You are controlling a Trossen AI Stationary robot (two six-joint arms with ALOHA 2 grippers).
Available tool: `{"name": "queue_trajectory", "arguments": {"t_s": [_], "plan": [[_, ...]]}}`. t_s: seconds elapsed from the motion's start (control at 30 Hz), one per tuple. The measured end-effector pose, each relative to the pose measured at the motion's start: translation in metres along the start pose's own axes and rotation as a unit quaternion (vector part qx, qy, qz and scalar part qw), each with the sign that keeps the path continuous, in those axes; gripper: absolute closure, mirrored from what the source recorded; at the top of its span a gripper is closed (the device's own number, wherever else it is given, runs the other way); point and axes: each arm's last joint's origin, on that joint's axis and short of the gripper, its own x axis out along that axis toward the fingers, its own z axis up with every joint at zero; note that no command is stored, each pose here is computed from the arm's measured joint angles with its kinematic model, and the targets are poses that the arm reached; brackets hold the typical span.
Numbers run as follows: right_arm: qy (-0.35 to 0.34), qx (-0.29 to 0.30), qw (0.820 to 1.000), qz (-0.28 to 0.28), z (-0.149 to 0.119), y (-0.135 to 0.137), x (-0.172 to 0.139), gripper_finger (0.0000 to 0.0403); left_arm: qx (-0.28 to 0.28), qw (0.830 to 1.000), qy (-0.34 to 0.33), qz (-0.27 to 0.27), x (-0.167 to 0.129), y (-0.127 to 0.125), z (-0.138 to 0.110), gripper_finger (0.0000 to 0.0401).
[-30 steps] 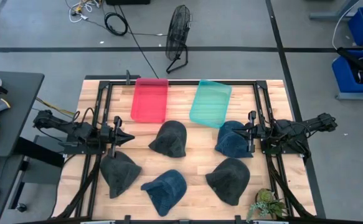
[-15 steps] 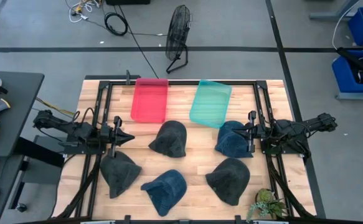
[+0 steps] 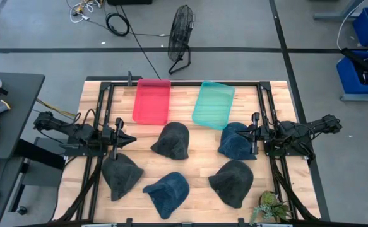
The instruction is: Pick & Place hat
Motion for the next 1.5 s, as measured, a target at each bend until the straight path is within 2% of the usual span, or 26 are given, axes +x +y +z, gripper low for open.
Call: {"name": "queue_trajectory", "arguments": {"t_s": [0.53,0.73,0.87,0.93,1.0,1.2,1.3,1.5], "plan": [[0.0,0.009,1.0,0.0,0.0,0.0,0.0,0.038,0.0,1.0,0.0,0.0,0.0,0.0,0.0,0.0398],[-0.001,0.113,0.994,0.005,0.0001,0.0003,0.0,0.038,0.0,1.0,0.0,0.0,0.0,0.0,0.0,0.0398],[0.0,0.226,0.974,0.005,0.0001,0.0003,0.0,0.038,0.0,1.0,0.0,0.0,0.0,0.0,0.0,0.0398],[0.0,0.264,0.965,0.005,0.0001,0.0003,0.0,0.038,0.0,1.0,0.0,0.0,0.0,0.0,0.0001,0.0398],[0.0,0.267,0.964,0.005,0.0001,0.0003,0.0,0.038,0.003,1.0,0.0,0.001,0.0,0.0001,0.0,0.0398],[0.0,0.241,0.97,0.004,0.0,0.0003,0.0,0.038,0.116,0.993,-0.002,0.027,0.0,0.0016,0.001,0.0398],[0.0,0.197,0.98,-0.005,-0.0001,-0.0005,0.0001,0.038,0.152,0.988,-0.003,0.028,-0.0001,0.0016,0.0015,0.0398],[-0.001,0.189,0.981,-0.042,-0.0004,-0.0038,0.0004,0.0365,0.138,0.99,-0.007,0.028,-0.0001,0.0016,0.0029,0.0398]]}}
